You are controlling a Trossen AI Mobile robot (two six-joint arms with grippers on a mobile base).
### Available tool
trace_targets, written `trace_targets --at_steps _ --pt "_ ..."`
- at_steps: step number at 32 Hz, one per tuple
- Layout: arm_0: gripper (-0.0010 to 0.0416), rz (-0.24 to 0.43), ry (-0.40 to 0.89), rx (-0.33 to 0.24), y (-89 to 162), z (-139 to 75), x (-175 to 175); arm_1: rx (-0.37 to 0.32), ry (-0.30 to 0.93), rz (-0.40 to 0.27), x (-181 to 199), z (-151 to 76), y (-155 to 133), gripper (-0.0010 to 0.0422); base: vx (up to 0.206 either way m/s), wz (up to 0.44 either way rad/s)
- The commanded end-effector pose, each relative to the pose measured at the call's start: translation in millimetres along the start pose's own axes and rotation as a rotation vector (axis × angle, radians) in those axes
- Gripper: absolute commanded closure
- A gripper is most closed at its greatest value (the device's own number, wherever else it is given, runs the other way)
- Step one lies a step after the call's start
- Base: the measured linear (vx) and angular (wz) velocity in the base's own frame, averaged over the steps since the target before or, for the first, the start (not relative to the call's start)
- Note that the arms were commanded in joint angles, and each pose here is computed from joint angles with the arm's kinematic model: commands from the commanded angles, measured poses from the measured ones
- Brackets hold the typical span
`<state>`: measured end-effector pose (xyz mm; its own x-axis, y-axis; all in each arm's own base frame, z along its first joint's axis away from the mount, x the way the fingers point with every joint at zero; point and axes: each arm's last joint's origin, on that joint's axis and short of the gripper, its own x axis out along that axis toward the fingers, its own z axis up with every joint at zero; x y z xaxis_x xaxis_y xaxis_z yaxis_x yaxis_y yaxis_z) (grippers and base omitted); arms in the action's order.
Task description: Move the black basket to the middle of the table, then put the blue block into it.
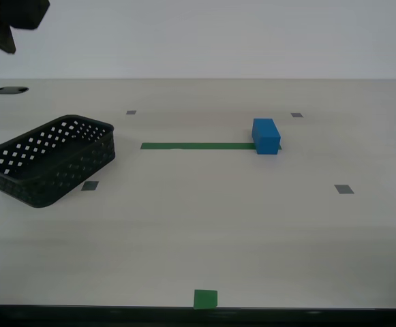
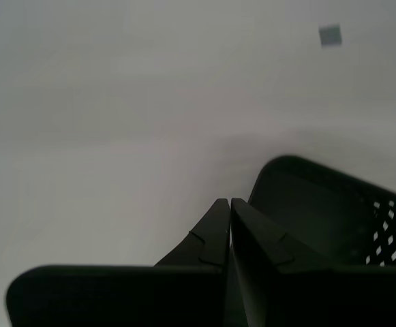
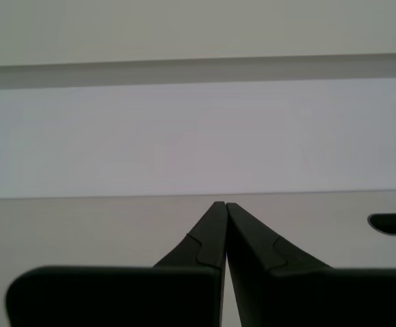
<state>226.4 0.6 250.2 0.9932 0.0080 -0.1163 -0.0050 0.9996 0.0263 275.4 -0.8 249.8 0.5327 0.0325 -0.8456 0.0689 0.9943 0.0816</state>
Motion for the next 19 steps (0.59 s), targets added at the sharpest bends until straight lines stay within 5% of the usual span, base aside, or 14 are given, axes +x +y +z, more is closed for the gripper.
trace_targets --at_steps 1,7,12,15,19 --pt "0.0405 0.001 0.038 0.001 0.1 -3.5 -0.1 0.030 0.129 -0.013 30.1 -5.1 -1.6 0.0412 0.000 0.000" --pt "0.0405 -0.003 0.167 0.001 -0.2 -15.8 -1.4 0.048 0.294 -0.025 67.6 -16.0 -3.8 0.0412 0.000 0.000" --pt "0.0405 -0.004 0.192 0.001 -0.3 -18.3 -1.8 0.113 0.298 -0.026 75.0 -16.2 -3.9 0.0392 0.000 0.000" --pt "0.0405 -0.003 0.192 0.001 -0.3 -18.2 -1.8 0.161 0.294 0.026 75.3 -15.1 -2.1 0.0327 0.000 0.000" --pt "0.0405 -0.004 0.192 0.002 -0.3 -18.3 -1.8 0.162 0.294 0.009 75.2 -15.3 -2.7 0.0222 0.000 0.000"
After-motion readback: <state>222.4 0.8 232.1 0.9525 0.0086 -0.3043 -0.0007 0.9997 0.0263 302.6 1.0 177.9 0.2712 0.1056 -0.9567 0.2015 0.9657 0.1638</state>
